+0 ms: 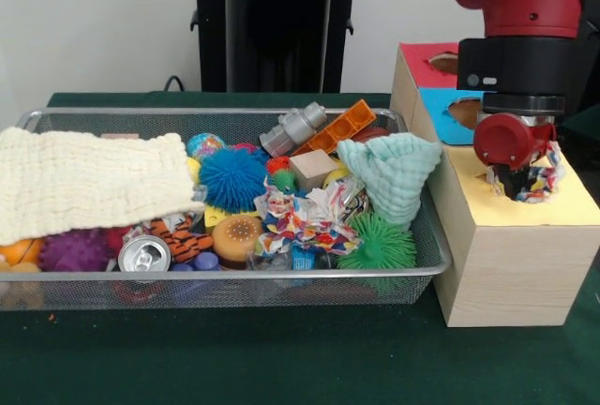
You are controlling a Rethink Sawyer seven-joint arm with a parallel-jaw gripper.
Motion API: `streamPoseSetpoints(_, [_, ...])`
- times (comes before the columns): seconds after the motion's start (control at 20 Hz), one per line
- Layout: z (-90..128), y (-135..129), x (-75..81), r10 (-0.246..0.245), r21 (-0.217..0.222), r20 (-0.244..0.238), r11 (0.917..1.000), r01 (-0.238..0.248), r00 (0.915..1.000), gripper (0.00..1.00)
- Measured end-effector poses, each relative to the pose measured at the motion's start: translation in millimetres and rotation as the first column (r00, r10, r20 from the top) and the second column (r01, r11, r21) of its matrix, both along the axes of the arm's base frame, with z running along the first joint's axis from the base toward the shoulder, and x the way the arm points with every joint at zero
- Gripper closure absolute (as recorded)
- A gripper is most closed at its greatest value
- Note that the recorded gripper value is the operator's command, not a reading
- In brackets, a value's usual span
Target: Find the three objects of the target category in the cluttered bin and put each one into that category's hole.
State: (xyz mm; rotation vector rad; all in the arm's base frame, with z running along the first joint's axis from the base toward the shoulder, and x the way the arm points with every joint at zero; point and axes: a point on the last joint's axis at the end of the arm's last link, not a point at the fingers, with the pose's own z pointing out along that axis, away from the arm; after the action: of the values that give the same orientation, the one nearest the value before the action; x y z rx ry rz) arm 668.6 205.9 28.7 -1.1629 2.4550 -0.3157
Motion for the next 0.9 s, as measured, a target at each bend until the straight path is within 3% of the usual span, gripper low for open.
streamPoseSetpoints(0.9, [-1.0, -1.4, 2.8, -0.004, 0.007, 0.004, 1.0, 0.004, 1.0, 1.0])
